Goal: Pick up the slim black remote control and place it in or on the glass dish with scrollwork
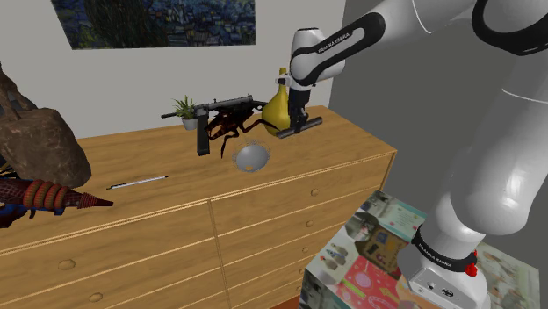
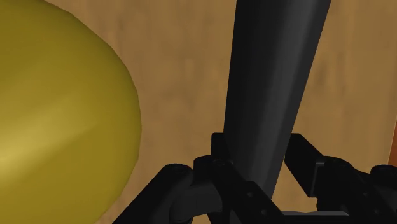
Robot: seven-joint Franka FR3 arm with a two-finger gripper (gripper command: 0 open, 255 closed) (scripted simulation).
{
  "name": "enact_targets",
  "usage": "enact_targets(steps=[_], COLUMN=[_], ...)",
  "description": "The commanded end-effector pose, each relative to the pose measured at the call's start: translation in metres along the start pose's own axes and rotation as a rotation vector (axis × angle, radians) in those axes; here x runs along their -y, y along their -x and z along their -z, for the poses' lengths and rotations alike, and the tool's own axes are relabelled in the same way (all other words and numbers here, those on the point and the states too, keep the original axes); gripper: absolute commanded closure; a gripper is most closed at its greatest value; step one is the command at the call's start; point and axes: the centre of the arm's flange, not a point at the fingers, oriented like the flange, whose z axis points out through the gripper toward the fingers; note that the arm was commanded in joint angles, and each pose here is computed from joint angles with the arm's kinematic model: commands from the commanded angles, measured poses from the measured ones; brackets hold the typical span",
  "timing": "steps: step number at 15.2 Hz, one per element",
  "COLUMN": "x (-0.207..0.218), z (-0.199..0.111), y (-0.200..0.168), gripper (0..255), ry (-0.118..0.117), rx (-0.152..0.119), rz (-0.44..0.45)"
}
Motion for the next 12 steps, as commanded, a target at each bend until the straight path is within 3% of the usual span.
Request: enact_targets(steps=[1, 4, 12], x=[-0.002, -0.002, 0.017], z=[0.012, 0.024, 0.019], y=[0.000, 0.000, -0.104], gripper=[255, 255, 255], ry=[0.000, 0.000, 0.000], rx=[0.000, 0.000, 0.000], rz=[0.000, 0.000, 0.000])
